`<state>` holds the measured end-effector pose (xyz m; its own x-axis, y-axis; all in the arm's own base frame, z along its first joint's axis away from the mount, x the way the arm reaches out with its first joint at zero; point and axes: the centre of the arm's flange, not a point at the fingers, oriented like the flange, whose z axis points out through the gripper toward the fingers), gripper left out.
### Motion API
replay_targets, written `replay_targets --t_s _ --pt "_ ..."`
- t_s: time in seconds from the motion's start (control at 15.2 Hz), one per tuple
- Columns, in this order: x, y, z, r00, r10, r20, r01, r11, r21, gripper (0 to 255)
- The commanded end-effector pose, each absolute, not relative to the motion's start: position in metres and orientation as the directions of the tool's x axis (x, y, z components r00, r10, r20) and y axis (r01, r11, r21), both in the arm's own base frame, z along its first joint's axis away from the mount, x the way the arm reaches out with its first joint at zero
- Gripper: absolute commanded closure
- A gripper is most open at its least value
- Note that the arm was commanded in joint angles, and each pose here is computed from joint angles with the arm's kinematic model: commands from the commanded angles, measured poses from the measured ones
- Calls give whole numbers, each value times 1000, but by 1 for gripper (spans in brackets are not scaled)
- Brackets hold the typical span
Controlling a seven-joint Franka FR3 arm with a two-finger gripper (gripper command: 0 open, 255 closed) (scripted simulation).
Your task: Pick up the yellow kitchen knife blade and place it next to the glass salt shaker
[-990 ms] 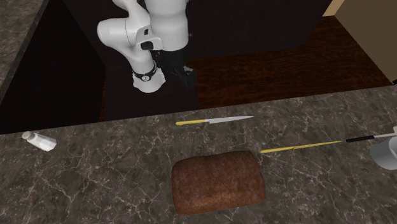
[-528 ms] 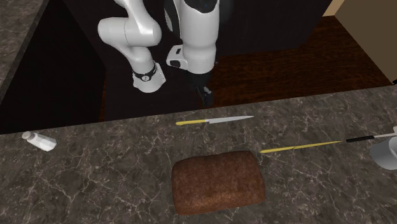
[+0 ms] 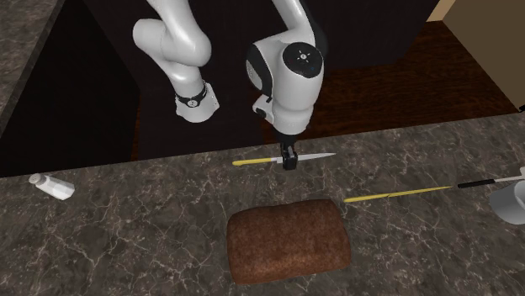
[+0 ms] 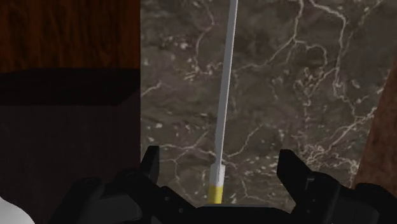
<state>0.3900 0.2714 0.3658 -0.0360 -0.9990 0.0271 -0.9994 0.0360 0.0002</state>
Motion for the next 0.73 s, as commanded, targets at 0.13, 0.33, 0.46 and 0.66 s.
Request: replay_targets --t_s 0.13,0.33,0.46,0.66 --pt "394 276 345 -66 -998 21 -998 66 0 0" --pt "394 276 329 -66 -998 21 -998 66 0 0" --pt "394 276 326 -66 -998 21 -998 66 0 0" --pt "394 276 326 -66 -998 21 -998 66 0 0"
